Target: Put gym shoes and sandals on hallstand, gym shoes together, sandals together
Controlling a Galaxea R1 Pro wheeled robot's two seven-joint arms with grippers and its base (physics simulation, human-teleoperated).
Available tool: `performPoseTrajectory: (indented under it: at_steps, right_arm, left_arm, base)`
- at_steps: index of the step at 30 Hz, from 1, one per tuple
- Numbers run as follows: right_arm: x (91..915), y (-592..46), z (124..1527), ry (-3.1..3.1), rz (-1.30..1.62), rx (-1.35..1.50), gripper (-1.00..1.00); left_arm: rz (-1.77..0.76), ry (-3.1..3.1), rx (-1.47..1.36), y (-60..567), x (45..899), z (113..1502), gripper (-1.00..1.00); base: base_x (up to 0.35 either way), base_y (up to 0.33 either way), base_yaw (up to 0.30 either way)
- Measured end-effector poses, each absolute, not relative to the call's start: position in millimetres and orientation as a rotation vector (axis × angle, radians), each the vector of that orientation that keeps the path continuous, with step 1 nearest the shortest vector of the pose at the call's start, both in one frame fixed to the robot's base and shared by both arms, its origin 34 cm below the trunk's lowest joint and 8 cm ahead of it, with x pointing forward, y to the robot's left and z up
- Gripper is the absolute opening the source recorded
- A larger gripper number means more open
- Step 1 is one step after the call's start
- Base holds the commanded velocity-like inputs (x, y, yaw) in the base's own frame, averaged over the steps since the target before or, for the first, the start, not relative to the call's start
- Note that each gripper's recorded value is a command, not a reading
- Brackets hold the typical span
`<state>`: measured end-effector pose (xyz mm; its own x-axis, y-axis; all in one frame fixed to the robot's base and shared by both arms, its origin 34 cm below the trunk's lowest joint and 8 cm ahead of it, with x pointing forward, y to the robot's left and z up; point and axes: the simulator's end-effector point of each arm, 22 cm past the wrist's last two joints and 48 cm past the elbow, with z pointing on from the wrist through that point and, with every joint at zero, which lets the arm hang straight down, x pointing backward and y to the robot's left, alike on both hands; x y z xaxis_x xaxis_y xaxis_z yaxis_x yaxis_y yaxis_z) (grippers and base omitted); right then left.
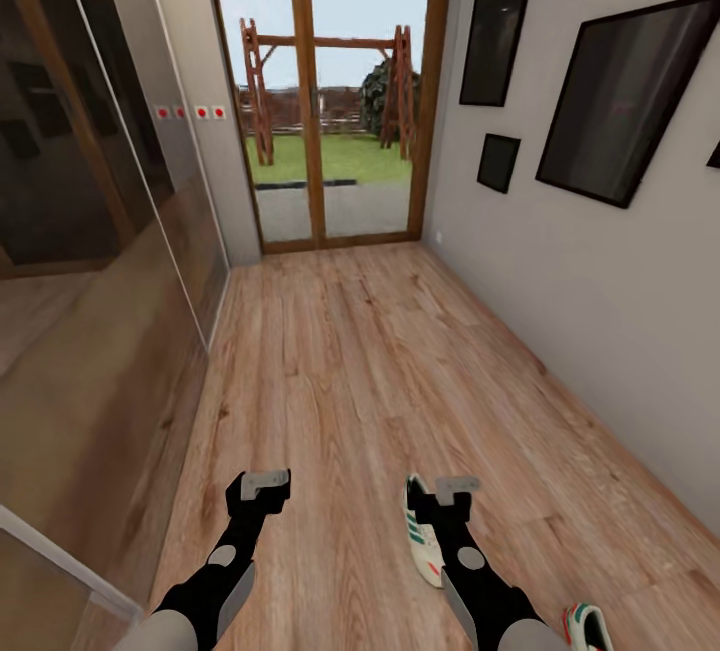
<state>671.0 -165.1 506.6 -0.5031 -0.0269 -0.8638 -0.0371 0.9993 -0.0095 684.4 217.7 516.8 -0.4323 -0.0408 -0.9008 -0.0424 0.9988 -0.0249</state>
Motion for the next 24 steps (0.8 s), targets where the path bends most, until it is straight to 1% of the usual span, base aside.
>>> performPoseTrajectory:
  at_steps: [9, 12, 16, 24]
  right_arm:
    - [670.9, -165.1, 506.6, 2.098, 0.013, -0.045, 1.0]
    - [671.0, -165.1, 506.6, 2.098, 0.012, -0.045, 1.0]
    - [671.0, -165.2, 506.5, 2.098, 0.012, -0.044, 1.0]
    - [670.9, -165.1, 506.4, 2.099, 0.013, -0.044, 1.0]
  left_arm:
    - [0.001, 2.018, -0.059, 217.3, 684.3, 516.8, 1.0]
    - [0.001, 2.018, -0.059, 217.0, 684.4, 516.9, 1.0]
    - [0.0, 2.019, -0.059, 216.7, 684.0, 516.4, 1.0]
    - [0.0, 2.02, -0.059, 216.7, 683.8, 516.2, 1.0]
  base:
    - [0.118, 0.242, -0.001]
    - [0.112, 0.162, 0.0]
    - [0.055, 0.073, 0.0]
    - [0.007, 0.009, 0.0]
